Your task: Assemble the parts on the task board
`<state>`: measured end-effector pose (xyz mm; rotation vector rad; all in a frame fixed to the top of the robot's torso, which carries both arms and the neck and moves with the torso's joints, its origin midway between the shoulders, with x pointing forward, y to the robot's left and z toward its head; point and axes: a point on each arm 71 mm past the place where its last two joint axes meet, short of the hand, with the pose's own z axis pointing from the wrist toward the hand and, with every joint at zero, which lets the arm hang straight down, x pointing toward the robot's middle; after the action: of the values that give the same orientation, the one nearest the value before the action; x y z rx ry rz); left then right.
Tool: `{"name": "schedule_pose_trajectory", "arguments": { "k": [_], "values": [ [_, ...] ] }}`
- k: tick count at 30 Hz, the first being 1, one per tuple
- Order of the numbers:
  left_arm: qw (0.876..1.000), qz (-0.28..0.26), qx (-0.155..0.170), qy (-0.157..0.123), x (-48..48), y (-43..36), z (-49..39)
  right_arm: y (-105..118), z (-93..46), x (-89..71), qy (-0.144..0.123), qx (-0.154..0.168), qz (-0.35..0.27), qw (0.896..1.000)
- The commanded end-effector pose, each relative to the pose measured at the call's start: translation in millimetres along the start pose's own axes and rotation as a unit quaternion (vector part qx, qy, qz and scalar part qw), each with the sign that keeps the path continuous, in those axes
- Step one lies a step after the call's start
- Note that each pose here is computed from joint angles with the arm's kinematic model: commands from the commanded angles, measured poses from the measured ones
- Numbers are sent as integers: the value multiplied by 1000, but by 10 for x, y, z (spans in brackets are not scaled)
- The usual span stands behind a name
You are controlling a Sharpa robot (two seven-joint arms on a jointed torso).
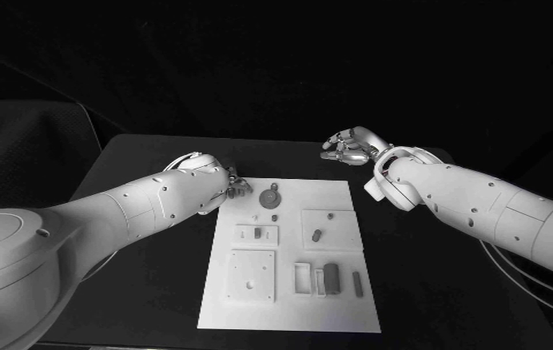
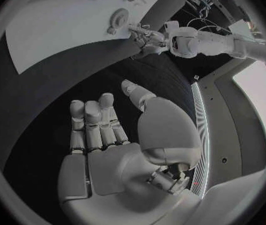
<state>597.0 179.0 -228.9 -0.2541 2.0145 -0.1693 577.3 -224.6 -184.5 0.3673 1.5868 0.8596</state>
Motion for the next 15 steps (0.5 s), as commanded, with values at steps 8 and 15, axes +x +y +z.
{"name": "schedule_pose_trajectory", "arguments": {
  "k": [8,15],
  "values": [
    [1000,-2,4,-8,-15,-9,7,10,0,19,8,-4,1,1000],
    [1000,-13,6,-8,-16,-17,8,11,0,20,9,-4,1,1000]
  ]
}}
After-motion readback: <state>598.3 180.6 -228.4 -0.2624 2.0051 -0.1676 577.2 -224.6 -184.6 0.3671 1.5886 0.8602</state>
